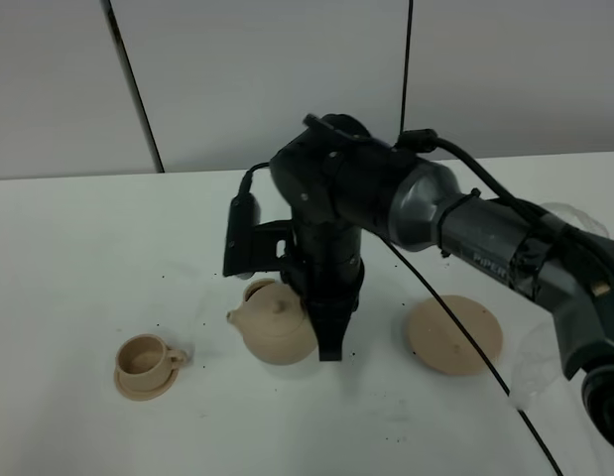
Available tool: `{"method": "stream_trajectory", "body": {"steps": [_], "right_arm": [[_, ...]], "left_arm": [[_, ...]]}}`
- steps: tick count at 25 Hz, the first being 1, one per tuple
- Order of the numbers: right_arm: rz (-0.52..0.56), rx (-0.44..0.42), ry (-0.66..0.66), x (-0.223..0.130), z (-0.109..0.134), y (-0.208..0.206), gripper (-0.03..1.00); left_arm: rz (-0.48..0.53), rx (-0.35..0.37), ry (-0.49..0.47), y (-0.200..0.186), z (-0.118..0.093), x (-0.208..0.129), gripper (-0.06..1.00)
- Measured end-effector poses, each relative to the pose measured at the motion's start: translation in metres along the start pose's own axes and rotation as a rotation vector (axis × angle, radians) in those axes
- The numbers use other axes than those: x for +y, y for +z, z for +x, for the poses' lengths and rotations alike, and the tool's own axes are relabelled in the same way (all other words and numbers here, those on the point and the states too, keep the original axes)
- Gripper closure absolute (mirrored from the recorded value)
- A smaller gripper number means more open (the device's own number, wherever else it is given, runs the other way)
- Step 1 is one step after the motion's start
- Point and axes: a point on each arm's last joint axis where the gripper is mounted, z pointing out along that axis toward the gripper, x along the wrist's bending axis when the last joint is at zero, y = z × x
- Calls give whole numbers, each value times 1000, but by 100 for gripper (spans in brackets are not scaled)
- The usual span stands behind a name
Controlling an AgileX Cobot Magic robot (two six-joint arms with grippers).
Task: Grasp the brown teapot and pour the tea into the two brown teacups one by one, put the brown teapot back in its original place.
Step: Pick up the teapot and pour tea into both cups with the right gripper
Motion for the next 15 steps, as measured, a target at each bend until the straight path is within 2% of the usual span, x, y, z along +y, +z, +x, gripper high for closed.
{"method": "stream_trajectory", "body": {"steps": [5,15], "right_arm": [[3,-7,-45,15,13,-1,87],[-4,-6,-46,31,28,-3,87]], "left_arm": [[0,0,0,0,0,0,70],[0,0,0,0,0,0,70]]}}
